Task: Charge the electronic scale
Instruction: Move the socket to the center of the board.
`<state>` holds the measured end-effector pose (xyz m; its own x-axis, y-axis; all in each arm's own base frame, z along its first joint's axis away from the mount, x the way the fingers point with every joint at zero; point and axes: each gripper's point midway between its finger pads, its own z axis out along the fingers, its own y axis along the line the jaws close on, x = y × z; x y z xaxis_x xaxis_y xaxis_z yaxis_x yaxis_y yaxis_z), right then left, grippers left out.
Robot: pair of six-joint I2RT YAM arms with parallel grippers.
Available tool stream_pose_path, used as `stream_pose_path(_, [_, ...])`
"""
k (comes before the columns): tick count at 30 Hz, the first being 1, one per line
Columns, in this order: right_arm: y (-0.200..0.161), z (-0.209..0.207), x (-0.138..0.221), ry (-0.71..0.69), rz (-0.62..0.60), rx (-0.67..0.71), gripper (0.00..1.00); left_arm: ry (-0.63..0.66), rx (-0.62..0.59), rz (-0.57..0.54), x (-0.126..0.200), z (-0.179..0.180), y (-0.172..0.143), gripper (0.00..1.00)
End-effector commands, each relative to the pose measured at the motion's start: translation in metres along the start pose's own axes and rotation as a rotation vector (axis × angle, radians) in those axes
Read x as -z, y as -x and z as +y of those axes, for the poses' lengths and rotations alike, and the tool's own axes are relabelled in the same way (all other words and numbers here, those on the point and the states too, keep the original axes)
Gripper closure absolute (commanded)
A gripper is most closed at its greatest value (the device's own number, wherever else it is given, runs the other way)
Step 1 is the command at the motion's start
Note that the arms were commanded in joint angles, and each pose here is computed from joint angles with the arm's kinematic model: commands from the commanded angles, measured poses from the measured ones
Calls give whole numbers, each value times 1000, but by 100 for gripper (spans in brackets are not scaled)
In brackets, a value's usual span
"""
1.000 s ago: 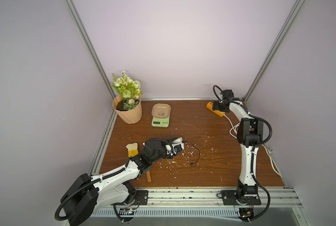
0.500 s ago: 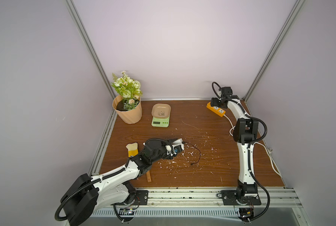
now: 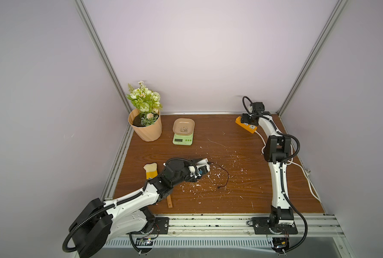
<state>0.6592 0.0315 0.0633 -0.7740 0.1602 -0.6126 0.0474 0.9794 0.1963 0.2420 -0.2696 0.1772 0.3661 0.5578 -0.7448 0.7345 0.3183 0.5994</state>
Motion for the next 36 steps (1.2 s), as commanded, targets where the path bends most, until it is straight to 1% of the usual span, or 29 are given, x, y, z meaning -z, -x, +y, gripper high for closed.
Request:
stream_pose_path(1, [3, 17, 14, 90, 21, -5, 27, 19, -8, -45, 1, 9, 15, 62])
stream_pose_path(5, [-9, 45, 21, 235, 68, 35, 29, 30, 0, -35, 0, 11, 13, 61])
stream_pose_path(10, [-27, 82, 35, 306, 112, 144, 28, 32, 0, -15, -2, 11, 9, 61])
stream_pose_path(17, [-61, 126, 57, 350, 175, 247, 28, 36, 1, -5, -1, 10, 6, 61])
stream_pose_path(25, [-127, 174, 86, 387, 255, 354, 29, 51, -4, -15, 3, 13, 9, 60])
stream_pose_path(28, [-147, 187, 101, 398, 262, 373, 30, 50, -5, -17, 3, 13, 9, 61])
stream_pose_path(31, [-164, 201, 122, 439, 249, 375, 30, 48, -4, -18, 3, 12, 9, 60])
stream_pose_path(34, [-171, 212, 143, 440, 233, 375, 30, 50, -2, -23, 3, 13, 10, 60])
stream_pose_path(36, [-170, 213, 161, 426, 217, 331, 30, 51, 3, -34, 4, 13, 12, 60])
